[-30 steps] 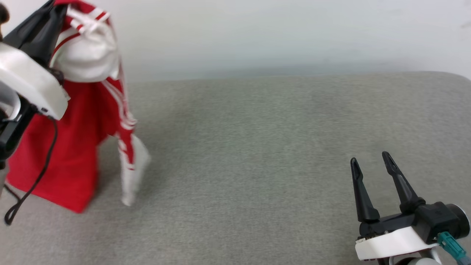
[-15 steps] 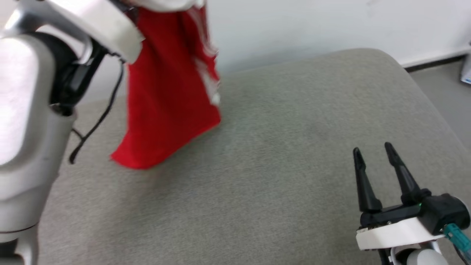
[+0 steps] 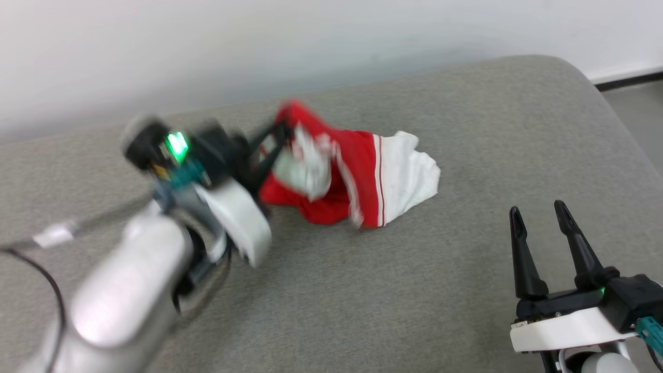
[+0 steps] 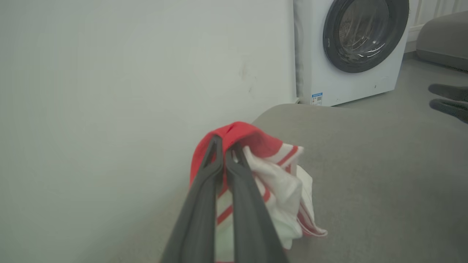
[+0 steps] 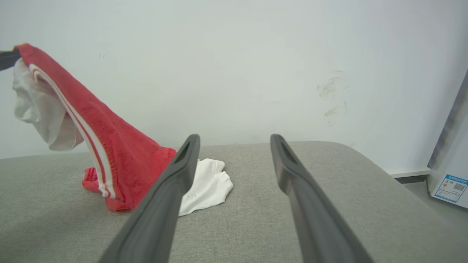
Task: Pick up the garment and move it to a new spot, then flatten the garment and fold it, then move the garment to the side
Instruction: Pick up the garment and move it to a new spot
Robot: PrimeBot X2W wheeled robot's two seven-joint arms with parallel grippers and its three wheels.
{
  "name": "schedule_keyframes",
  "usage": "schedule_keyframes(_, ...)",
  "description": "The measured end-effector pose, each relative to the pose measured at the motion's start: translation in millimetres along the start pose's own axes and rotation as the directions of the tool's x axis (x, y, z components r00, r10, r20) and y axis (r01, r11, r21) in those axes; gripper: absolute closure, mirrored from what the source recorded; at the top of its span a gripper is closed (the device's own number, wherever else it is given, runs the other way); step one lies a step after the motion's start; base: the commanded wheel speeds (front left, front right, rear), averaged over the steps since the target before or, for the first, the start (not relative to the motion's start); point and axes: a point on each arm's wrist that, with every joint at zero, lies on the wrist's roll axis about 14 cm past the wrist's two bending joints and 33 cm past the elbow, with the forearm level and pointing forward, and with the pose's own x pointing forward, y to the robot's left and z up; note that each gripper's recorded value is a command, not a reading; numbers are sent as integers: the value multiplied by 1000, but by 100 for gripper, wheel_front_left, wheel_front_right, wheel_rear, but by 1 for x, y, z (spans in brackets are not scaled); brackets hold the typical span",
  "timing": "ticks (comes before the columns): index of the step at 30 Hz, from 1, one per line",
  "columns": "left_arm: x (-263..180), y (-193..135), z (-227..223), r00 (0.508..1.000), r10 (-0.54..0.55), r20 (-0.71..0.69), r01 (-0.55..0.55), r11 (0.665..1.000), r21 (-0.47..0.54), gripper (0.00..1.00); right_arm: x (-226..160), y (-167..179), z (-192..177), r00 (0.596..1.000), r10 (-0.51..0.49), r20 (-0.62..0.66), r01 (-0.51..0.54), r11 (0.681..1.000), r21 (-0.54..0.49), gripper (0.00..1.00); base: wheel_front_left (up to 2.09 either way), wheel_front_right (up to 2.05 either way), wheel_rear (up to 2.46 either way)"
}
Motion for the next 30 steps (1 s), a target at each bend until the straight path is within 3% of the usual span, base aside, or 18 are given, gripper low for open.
schedule_keyframes(5, -60, -53, -92, 965, -78, -249, 53, 993, -108, 100, 7, 19, -7, 998, 61, -15, -61, 998, 1, 0, 0, 0, 0)
schedule_keyframes(10, -124, -91, -149, 876, -163, -454, 126, 986, -111, 100, 12, 36, -10, 993, 113, -17, -113, 994, 6, 0, 0, 0, 0)
schedule_keyframes(13, -154, -94, -167, 830, -170, -531, 142, 985, -93, 100, 13, 41, -10, 991, 129, -15, -129, 992, 4, 0, 0, 0, 0)
schedule_keyframes(14, -163, -95, -173, 814, -172, -555, 153, 985, -82, 80, 13, 42, -10, 991, 132, -14, -132, 991, 5, 0, 0, 0, 0)
schedule_keyframes(16, -177, -93, -180, 797, -162, -582, 164, 985, -50, 0, 13, 46, -10, 989, 144, -14, -144, 990, 7, 0, 0, 0, 0)
schedule_keyframes(20, -179, -84, -174, 838, -84, -538, 75, 996, -40, 0, 11, 52, -10, 987, 161, -16, -161, 987, 7, 0, 0, 0, 0)
schedule_keyframes(24, -177, -57, -158, 885, 61, -462, -59, 998, 20, 0, 9, 55, -7, 985, 171, -8, -171, 985, 10, 0, 0, 0, 0)
schedule_keyframes(27, -172, -38, -136, 909, 188, -373, -193, 981, 24, 0, 7, 56, -5, 984, 176, 0, -176, 984, 9, 0, 0, 0, 0)
schedule_keyframes(30, -175, -22, -119, 902, 300, -309, -316, 949, -1, 0, 6, 58, -2, 983, 182, 9, -182, 983, 8, 0, 0, 0, 0)
